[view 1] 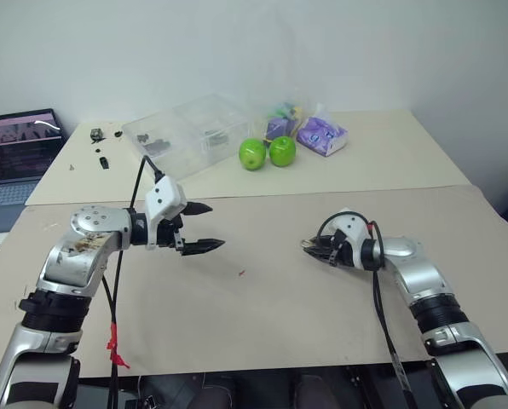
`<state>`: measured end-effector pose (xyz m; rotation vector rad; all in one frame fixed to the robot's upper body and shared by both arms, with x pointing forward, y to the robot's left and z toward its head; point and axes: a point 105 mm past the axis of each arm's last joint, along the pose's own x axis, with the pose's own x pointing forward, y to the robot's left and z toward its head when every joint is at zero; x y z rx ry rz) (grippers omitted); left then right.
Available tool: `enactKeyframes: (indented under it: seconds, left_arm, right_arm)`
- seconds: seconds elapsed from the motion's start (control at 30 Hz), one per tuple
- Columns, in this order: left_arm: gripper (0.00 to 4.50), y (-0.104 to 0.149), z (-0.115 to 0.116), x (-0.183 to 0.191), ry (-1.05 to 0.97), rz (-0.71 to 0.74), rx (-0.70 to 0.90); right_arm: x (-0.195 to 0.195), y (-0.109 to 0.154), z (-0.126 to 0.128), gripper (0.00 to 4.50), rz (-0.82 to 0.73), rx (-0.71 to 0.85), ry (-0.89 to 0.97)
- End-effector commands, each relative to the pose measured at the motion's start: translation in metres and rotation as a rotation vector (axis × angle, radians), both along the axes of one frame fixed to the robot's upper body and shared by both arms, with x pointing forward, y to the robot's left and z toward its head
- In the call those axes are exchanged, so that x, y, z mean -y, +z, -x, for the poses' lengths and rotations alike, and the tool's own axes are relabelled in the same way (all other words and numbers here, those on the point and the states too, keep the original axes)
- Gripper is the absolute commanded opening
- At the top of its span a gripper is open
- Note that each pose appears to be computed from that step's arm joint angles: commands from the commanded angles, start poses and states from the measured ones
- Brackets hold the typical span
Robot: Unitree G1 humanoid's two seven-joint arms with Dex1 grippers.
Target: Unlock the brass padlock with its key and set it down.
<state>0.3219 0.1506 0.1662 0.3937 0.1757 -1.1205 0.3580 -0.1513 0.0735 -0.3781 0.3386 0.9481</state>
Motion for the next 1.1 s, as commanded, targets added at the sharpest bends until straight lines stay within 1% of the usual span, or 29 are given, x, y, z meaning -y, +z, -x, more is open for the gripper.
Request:
enactKeyframes:
  seconds: [0.03,0.13,0.2,0.27,0.37,0.43,0.53,0.67,0.8,0.87,0.9,0.97,1.0,1.1]
  left_arm:
    - [4.5,0.016,0.001,-0.011,0.017,-0.007,0.047]
    - [4.5,0.009,0.002,-0.021,0.038,-0.057,0.033]
    - [4.5,0.002,0.004,-0.033,0.061,-0.123,0.026]
    - [4.5,-0.003,0.005,-0.044,0.079,-0.176,0.025]
    - [4.5,-0.005,0.004,-0.051,0.104,-0.204,0.04]
    - [4.5,-0.004,0.005,-0.051,0.107,-0.203,0.048]
    - [4.5,-0.004,0.007,-0.047,0.111,-0.2,0.06]
    - [4.5,-0.003,0.011,-0.045,0.114,-0.196,0.064]
    - [4.5,-0.003,0.015,-0.043,0.114,-0.195,0.06]
    - [4.5,-0.004,0.016,-0.042,0.112,-0.194,0.056]
    - [4.5,-0.004,0.016,-0.042,0.109,-0.193,0.054]
    - [4.5,-0.005,0.017,-0.041,0.101,-0.193,0.048]
    - [4.5,-0.005,0.017,-0.041,0.097,-0.192,0.045]
    - [4.5,-0.006,0.015,-0.043,0.087,-0.205,0.037]
  right_arm:
    - [-0.021,0.027,0.001,0.91,-0.011,0.055,0.087]
    - [-0.046,0.044,0.006,0.91,-0.021,0.079,0.174]
    - [-0.072,0.051,0.014,0.91,0.031,0.117,0.287]
    - [-0.094,0.052,0.022,0.91,0.076,0.147,0.382]
    - [-0.116,0.047,0.032,0.91,0.109,0.155,0.473]
    - [-0.124,0.034,0.032,0.91,0.168,0.165,0.508]
    - [-0.137,0.019,0.034,0.91,0.166,0.147,0.532]
    - [-0.139,0.004,0.031,0.91,0.201,0.146,0.544]
    - [-0.135,0.001,0.03,0.91,0.186,0.123,0.539]
    - [-0.134,0.003,0.032,1.94,0.184,0.128,0.563]
    - [-0.132,0.006,0.033,2.17,0.186,0.133,0.573]
    - [-0.128,0.015,0.033,2.96,0.175,0.136,0.577]
    - [-0.125,0.021,0.033,3.18,0.161,0.135,0.57]
    - [-0.115,0.039,0.032,4.28,0.129,0.138,0.546]
